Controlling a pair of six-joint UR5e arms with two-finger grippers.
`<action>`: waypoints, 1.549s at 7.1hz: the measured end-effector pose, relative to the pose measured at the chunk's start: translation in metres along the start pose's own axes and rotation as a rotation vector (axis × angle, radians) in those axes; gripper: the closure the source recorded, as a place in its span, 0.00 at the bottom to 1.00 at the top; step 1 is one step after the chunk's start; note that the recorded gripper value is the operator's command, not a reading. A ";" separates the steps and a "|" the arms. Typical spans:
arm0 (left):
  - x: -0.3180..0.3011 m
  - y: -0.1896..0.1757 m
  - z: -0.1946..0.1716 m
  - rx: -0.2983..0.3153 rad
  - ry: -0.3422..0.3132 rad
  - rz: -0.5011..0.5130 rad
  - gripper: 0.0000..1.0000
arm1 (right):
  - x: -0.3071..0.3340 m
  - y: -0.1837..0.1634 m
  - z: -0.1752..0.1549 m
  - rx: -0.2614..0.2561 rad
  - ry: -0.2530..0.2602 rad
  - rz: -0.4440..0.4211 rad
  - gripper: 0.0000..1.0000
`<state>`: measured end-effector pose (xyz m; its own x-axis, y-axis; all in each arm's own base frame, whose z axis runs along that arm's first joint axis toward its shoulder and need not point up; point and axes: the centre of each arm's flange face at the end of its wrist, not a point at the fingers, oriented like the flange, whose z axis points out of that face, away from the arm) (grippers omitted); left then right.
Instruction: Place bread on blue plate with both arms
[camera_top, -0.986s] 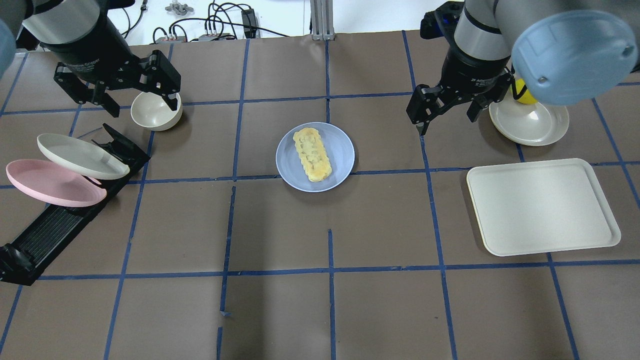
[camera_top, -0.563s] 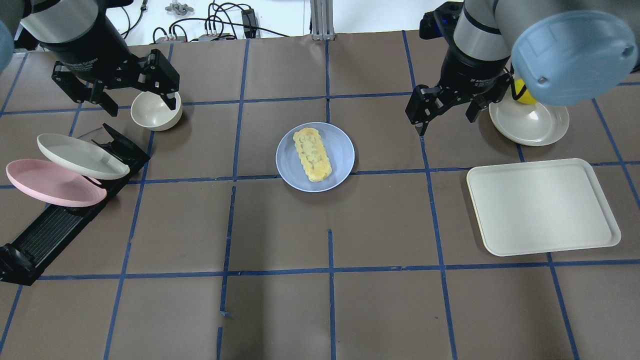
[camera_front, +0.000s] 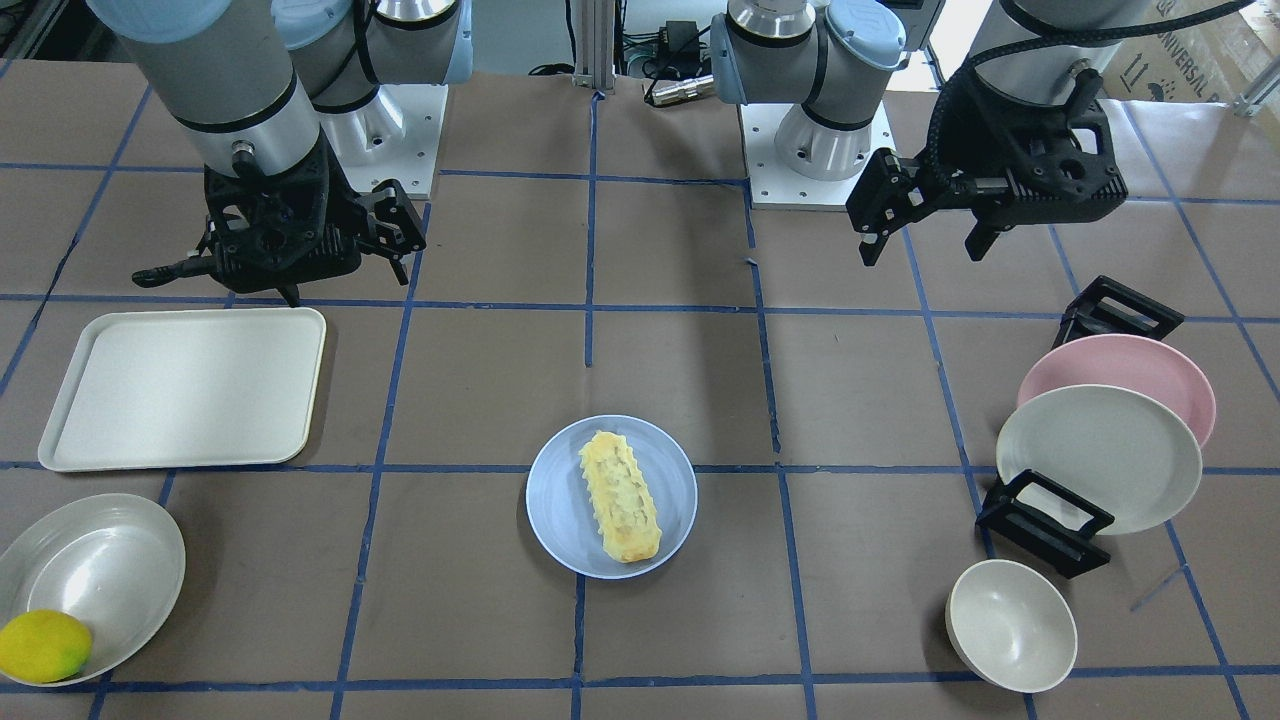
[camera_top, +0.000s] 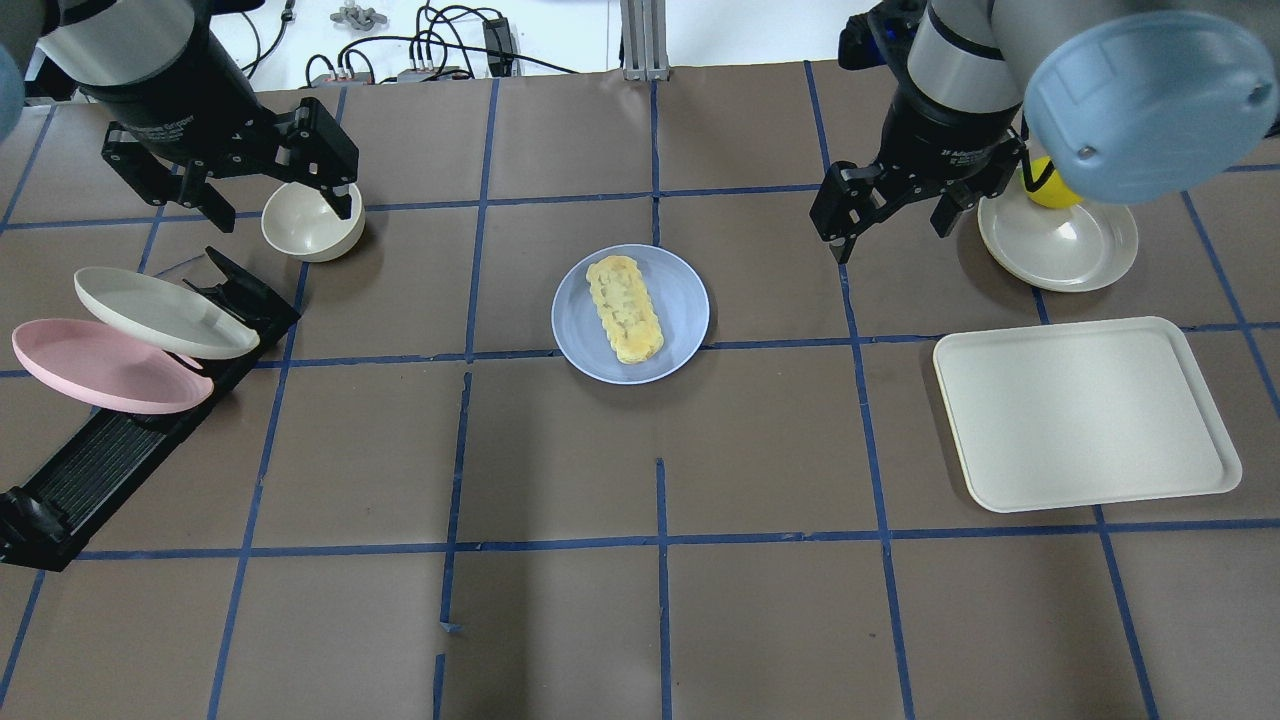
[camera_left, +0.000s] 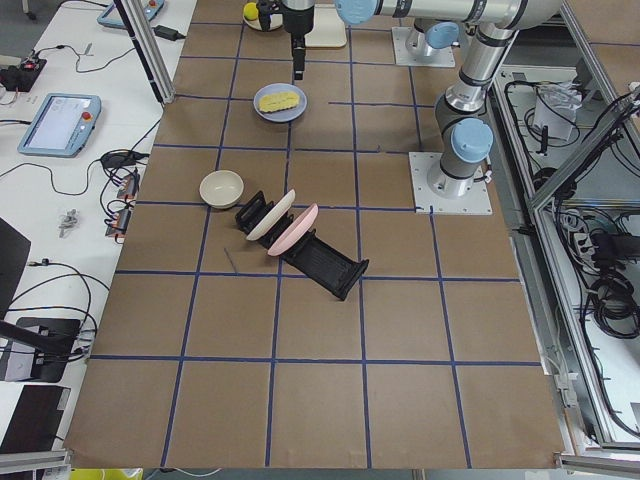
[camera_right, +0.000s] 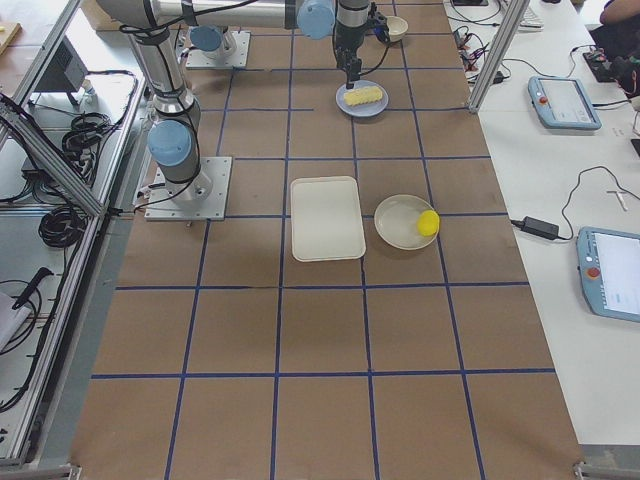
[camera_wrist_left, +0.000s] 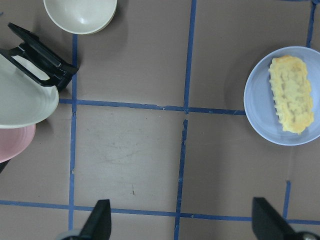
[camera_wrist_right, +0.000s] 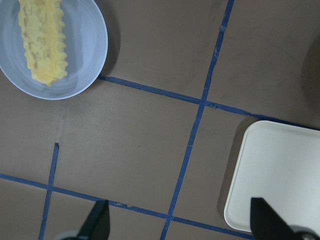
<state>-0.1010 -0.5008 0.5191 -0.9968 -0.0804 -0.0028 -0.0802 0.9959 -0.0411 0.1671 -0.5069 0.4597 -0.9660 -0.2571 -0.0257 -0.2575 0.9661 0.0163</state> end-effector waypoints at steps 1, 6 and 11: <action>0.000 0.000 0.001 -0.001 0.001 0.000 0.00 | 0.000 -0.001 0.000 0.000 -0.002 -0.001 0.00; 0.000 -0.001 0.001 0.000 0.001 0.000 0.00 | 0.000 -0.001 0.002 -0.003 -0.006 -0.002 0.00; 0.000 -0.001 0.001 -0.001 0.002 0.000 0.00 | 0.001 -0.001 0.007 -0.013 -0.007 -0.001 0.00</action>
